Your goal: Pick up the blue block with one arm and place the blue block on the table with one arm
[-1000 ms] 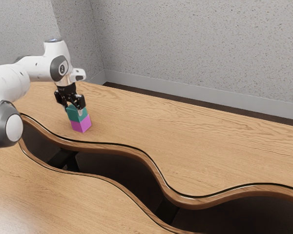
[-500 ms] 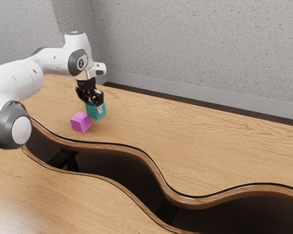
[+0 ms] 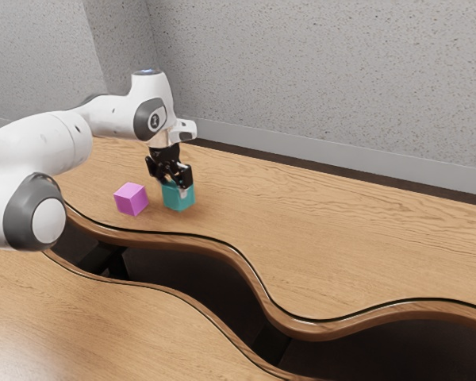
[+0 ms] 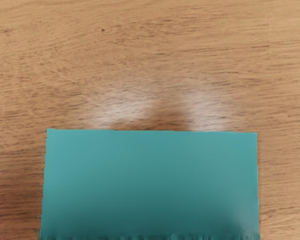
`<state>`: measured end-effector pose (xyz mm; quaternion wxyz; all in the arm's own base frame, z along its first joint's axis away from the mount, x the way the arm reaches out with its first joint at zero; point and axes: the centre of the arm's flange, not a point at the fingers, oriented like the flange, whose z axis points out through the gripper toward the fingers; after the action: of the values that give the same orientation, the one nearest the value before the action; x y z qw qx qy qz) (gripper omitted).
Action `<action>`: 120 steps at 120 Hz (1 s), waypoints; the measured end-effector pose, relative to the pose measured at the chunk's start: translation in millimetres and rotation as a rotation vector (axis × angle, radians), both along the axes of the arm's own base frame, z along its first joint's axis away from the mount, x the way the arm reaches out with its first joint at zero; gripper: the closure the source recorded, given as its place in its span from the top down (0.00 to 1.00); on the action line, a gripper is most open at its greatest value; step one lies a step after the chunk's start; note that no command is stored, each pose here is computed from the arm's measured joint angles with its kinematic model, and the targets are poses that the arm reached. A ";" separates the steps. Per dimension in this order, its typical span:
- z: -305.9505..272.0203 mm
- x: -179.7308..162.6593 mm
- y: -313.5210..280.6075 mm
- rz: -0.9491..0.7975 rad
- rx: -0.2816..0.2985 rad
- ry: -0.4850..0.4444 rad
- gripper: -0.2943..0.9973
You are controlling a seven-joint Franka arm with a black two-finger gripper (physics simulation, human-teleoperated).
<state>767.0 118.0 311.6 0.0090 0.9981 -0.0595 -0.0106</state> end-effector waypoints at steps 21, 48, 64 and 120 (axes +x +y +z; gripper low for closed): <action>5.5 -0.9 4.5 0.006 -0.001 -0.004 0.69; 72.6 -9.3 5.0 -0.006 0.040 -0.040 0.75; 162.1 -44.5 -29.8 -0.053 0.076 -0.065 0.76; 294.3 -218.1 -80.1 -0.043 0.172 0.035 0.77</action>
<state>549.0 37.9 605.9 -0.0758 0.9934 -0.0796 -0.0333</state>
